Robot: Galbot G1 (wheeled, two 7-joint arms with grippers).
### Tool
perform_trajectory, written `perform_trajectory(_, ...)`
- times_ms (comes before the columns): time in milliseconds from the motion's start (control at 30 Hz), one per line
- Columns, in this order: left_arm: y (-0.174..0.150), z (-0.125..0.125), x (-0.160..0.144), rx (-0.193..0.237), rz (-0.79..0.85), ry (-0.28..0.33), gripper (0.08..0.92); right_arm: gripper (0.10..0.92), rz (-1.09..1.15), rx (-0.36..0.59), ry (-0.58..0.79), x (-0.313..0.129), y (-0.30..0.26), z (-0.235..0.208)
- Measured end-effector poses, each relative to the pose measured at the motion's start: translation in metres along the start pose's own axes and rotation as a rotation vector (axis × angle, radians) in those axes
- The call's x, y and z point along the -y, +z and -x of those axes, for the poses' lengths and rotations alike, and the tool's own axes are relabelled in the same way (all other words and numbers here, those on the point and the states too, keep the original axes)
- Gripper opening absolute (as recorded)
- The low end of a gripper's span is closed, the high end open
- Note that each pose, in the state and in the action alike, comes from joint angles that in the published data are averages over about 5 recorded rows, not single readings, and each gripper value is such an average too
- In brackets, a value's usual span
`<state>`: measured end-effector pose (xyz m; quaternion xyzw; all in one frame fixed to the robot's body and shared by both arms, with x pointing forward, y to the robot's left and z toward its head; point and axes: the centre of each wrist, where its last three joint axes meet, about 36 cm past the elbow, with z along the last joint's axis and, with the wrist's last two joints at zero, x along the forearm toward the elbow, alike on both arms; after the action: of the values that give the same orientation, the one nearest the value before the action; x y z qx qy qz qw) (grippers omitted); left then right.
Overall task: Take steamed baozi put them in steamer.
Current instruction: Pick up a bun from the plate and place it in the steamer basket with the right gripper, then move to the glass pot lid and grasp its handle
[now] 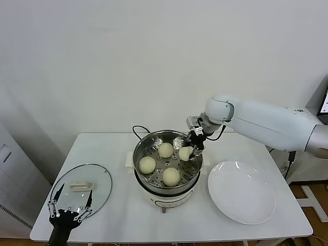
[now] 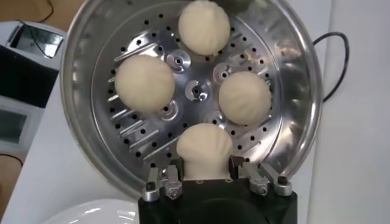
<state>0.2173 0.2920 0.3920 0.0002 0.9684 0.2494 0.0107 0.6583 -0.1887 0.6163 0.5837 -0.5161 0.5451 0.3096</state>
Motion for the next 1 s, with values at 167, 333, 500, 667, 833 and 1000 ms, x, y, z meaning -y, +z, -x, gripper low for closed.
perform_trajectory(167,0.001,0.000,0.000,-0.001,0.000,0.001,0.823,0.627,0.005,0.002,-0.003,0.000,0.001,0.009)
perform_trajectory(333,0.001,0.000,0.000,-0.001,0.000,-0.001,0.823,0.768,0.013,0.013,0.004,0.003,0.000,0.010)
perform_trajectory(500,0.001,0.000,0.000,-0.002,0.001,-0.002,0.823,0.820,0.033,0.034,0.027,0.010,0.004,-0.003)
perform_trajectory(667,-0.001,-0.002,-0.002,-0.003,0.002,-0.006,0.823,0.823,0.078,0.103,0.096,0.016,0.017,-0.030)
perform_trajectory(833,-0.005,-0.001,-0.006,0.001,0.002,-0.018,0.823,0.823,0.171,0.265,0.253,0.013,0.045,-0.051)
perform_trajectory(1000,-0.008,0.002,-0.006,0.011,0.002,-0.029,0.823,0.823,0.341,0.480,0.509,-0.008,0.087,-0.048)
